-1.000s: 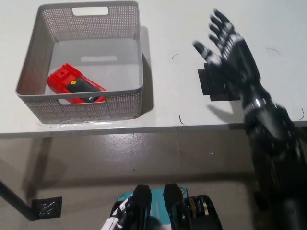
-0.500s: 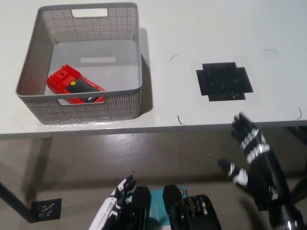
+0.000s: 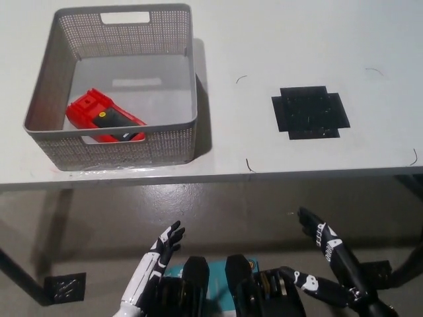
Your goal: Use the right hand to pick up a multimeter on the right side and put it into a container on the left side
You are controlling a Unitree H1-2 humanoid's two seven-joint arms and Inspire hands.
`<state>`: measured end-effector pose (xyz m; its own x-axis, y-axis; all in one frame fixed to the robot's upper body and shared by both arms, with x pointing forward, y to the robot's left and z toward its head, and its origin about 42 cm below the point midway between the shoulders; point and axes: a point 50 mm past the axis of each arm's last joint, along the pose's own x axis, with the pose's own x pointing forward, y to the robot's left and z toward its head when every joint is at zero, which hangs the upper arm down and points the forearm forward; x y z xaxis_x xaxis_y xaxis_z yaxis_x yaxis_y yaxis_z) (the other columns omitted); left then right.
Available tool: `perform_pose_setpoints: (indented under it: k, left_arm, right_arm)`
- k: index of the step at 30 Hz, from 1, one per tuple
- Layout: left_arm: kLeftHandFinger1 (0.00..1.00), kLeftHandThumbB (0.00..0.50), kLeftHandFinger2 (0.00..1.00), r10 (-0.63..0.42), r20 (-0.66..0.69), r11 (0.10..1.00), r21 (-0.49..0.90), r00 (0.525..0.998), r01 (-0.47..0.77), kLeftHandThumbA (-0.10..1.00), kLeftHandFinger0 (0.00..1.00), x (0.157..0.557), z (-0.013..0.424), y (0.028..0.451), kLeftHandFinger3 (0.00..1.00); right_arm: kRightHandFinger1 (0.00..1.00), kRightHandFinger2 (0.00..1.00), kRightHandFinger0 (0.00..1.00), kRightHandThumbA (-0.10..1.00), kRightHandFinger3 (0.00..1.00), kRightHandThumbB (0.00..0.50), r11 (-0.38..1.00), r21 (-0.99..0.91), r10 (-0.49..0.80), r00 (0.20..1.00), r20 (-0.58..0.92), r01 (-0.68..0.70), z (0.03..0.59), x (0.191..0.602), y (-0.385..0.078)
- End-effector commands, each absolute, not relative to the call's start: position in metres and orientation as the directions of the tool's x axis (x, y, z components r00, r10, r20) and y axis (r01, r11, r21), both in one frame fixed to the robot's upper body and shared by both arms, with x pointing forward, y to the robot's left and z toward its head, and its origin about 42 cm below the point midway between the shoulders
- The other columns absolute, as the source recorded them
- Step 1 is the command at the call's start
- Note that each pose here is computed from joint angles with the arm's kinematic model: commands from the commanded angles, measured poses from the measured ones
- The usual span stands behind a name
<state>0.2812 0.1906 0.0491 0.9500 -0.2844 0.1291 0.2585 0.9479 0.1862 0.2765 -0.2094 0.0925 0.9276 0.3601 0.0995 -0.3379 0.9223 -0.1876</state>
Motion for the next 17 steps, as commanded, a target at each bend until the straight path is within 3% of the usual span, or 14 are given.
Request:
perform_pose_setpoints:
  k: [1, 5, 17]
  left_arm:
    - [1.00, 0.244, 1.00, -0.268, 0.205, 0.952, 0.204, 0.942, 0.227, 1.00, 1.00, 0.293, 0.062, 0.192, 1.00]
    - [1.00, 0.244, 1.00, -0.268, 0.210, 0.952, 0.206, 0.940, 0.226, 1.00, 1.00, 0.296, 0.064, 0.191, 1.00]
    - [1.00, 0.249, 1.00, -0.277, 0.211, 0.950, 0.207, 0.937, 0.234, 1.00, 1.00, 0.298, 0.065, 0.191, 1.00]
  right_arm:
    - [1.00, 1.00, 1.00, 1.00, 1.00, 0.374, 0.899, -0.263, 0.390, 0.913, 0.120, -0.350, 0.093, 0.294, -0.212]
    - [1.00, 1.00, 1.00, 1.00, 1.00, 0.310, 0.884, -0.282, 0.397, 0.917, 0.032, -0.373, 0.083, 0.302, -0.214]
    - [1.00, 1.00, 1.00, 1.00, 1.00, 0.252, 0.871, -0.307, 0.395, 0.918, -0.026, -0.383, 0.078, 0.305, -0.212]
